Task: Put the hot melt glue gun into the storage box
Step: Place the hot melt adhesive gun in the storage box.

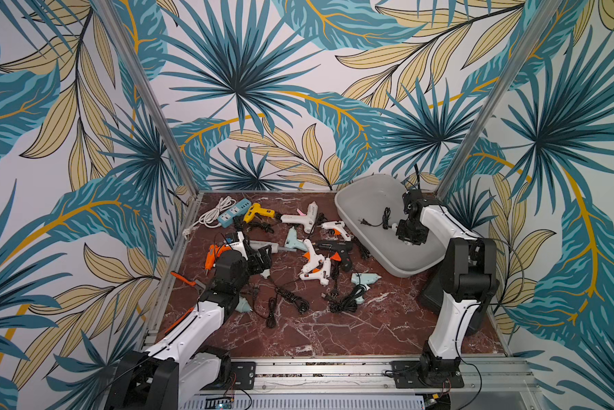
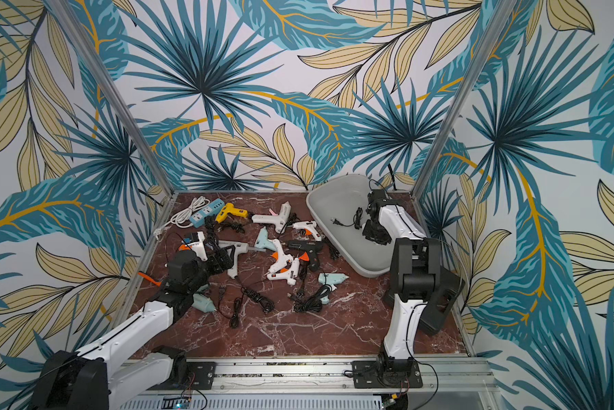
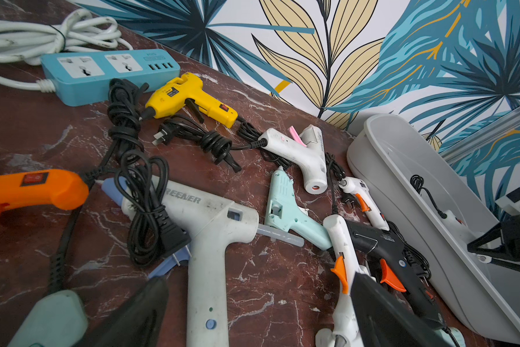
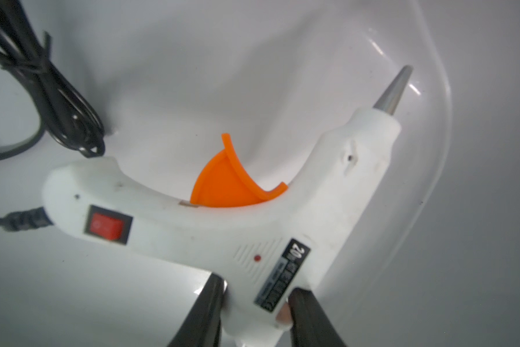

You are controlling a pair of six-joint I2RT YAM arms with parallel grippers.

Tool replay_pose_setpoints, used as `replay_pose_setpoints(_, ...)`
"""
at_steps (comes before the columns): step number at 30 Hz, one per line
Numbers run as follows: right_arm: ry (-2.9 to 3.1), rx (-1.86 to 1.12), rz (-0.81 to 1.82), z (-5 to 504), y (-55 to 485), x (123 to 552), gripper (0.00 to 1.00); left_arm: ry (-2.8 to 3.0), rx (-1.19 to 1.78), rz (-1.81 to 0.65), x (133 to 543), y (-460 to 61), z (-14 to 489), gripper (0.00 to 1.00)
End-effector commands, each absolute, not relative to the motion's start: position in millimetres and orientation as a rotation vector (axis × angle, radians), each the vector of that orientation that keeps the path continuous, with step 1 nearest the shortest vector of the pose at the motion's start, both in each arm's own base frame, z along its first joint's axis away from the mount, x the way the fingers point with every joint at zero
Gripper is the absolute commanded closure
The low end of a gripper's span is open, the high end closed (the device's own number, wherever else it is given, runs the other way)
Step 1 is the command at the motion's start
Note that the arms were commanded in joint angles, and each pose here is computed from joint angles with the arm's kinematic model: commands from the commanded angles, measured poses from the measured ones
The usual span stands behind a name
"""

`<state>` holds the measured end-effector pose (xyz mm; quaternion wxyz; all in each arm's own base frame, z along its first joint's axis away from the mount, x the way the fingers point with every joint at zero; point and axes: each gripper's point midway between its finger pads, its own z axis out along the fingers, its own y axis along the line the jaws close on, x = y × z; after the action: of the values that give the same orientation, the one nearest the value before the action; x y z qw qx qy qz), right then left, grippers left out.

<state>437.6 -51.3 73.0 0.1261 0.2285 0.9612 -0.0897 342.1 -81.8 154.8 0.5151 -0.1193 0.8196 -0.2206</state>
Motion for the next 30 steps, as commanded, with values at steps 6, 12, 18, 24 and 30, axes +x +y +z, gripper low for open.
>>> replay_pose_setpoints(6, 2.910, 0.641, -0.218, 34.8, -40.6, 429.3, 1.00, 1.927, -0.277, -0.539, 347.1, -83.5, 170.4, 0.00)
replay_pose_setpoints(12, 2.926, 0.631, -0.217, 29.1, -39.5, 426.5, 0.67, 1.933, -0.276, -0.533, 345.9, -82.9, 169.5, 0.00)
replay_pose_setpoints(18, 2.895, 0.612, -0.199, 47.1, -38.4, 424.3, 0.53, 1.929, -0.279, -0.508, 342.1, -78.6, 171.1, 0.00)
replay_pose_setpoints(24, 2.802, 0.559, -0.162, 95.1, -30.2, 419.0, 0.42, 1.909, -0.277, -0.487, 336.5, -73.9, 175.7, 0.00)
replay_pose_setpoints(30, 2.682, 0.416, -0.121, 155.9, 6.6, 406.6, 0.41, 1.896, -0.291, -0.471, 332.7, -69.2, 176.5, 0.00)
